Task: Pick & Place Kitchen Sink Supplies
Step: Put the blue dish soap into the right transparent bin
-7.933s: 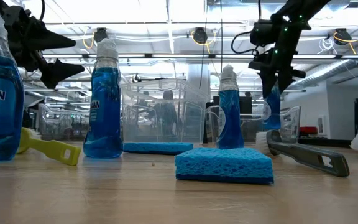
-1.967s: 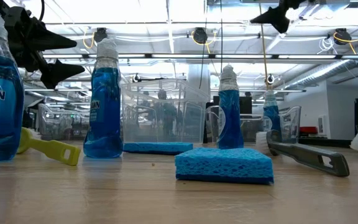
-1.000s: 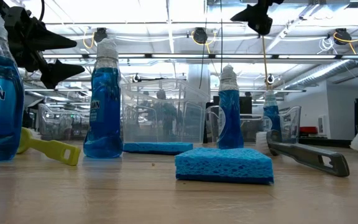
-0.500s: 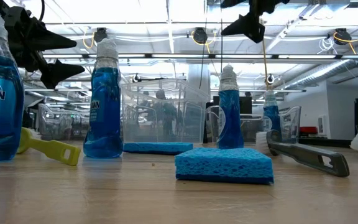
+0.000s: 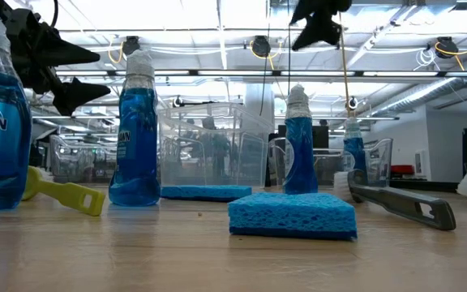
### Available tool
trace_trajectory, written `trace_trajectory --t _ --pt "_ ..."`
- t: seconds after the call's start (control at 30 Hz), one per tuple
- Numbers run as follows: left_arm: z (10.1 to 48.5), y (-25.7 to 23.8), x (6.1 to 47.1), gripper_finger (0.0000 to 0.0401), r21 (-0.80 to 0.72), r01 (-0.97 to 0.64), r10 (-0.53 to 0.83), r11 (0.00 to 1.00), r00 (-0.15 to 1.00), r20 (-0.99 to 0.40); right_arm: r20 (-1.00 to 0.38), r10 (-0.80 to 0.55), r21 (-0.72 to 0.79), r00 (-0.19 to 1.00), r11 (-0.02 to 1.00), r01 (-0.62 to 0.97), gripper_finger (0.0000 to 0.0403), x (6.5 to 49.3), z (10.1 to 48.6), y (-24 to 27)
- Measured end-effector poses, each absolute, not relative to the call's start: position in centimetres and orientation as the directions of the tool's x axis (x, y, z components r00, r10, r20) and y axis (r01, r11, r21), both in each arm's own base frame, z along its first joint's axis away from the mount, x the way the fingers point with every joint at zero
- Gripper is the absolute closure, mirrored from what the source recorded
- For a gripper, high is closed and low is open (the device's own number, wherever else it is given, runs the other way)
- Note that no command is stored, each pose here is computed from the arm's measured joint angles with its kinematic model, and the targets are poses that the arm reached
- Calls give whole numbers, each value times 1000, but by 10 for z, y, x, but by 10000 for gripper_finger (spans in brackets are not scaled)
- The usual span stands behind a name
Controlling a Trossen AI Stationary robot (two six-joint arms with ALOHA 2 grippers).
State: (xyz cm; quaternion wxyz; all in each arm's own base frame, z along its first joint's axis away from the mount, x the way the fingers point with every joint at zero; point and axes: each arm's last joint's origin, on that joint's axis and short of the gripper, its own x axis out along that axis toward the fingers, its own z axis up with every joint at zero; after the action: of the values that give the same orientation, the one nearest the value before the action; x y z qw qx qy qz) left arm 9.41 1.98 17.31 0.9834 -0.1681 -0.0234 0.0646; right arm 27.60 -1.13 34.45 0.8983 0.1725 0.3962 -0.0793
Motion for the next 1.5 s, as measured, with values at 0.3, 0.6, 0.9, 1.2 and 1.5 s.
trace_trajectory --t 0.3,0.6,0.9,1.2,1.5 --pt "172 20 94 36 -330 -122 135 936 991 18 -815 -18 284 579 859 425 154 291 328 -22" --pt "172 20 94 36 -328 -122 135 937 991 17 -825 -11 353 566 771 530 140 290 326 -33" --pt "172 20 94 36 -328 -123 136 937 991 16 -851 -6 385 525 673 632 137 288 312 -32" --pt "172 20 94 36 -328 -123 136 937 991 15 -837 -8 422 547 628 654 137 293 307 -33" --pt "172 20 94 36 -328 -123 136 937 991 16 -876 34 399 481 611 684 137 307 286 -34"
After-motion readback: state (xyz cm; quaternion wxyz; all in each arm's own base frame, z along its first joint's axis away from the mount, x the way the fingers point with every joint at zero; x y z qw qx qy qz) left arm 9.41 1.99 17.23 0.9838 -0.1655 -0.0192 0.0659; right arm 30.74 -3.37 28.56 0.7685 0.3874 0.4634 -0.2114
